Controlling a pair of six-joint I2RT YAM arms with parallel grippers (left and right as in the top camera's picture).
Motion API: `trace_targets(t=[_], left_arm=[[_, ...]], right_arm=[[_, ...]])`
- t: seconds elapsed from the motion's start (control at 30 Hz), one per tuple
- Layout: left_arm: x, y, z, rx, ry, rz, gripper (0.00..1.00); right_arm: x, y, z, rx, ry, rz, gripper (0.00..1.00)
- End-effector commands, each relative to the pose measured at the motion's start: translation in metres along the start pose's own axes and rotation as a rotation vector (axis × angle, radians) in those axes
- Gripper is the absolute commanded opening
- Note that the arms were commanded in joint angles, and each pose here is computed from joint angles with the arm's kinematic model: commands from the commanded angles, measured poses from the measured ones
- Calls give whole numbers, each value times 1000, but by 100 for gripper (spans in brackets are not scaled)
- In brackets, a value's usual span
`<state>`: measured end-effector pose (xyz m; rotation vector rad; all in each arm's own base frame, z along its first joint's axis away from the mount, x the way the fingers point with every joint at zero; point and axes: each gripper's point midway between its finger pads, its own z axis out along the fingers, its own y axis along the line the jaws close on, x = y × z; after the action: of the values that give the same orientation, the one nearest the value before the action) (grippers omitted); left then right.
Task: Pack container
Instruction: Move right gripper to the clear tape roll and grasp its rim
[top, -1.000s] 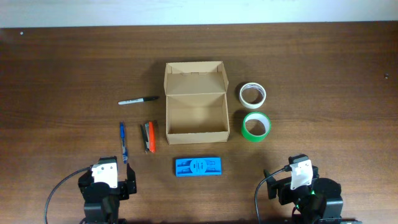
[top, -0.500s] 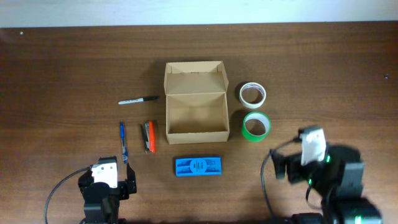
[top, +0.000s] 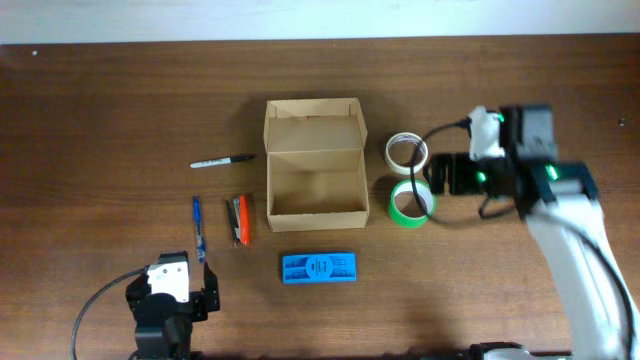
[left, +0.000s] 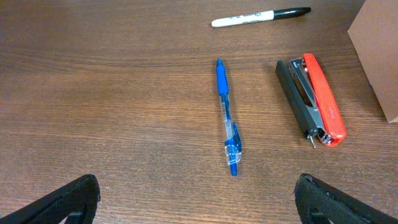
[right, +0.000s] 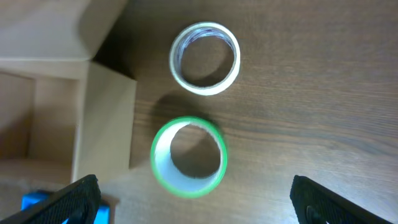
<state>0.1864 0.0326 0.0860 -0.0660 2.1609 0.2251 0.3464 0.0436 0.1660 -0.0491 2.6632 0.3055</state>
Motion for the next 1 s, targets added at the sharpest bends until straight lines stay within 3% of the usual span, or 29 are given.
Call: trace_targets(t=[0.0,0.23,0.63,0.83,0.97], left_arm=[[3,2,2,-12,5,19,99],[3,2,2,-12,5,19,100],[3,2,2,-12,5,19,100],[3,2,2,-12,5,19,100],[3,2,2,-12,5,19,100]], right_arm=[[-18,-5,24,-7,46,50,99],[-27,-31,75,89,138,153,99],[-49,-49,101,160,49,207,99],[-37,-54,125,167,105,232,100],[-23,-59,145,178,154,289,89]])
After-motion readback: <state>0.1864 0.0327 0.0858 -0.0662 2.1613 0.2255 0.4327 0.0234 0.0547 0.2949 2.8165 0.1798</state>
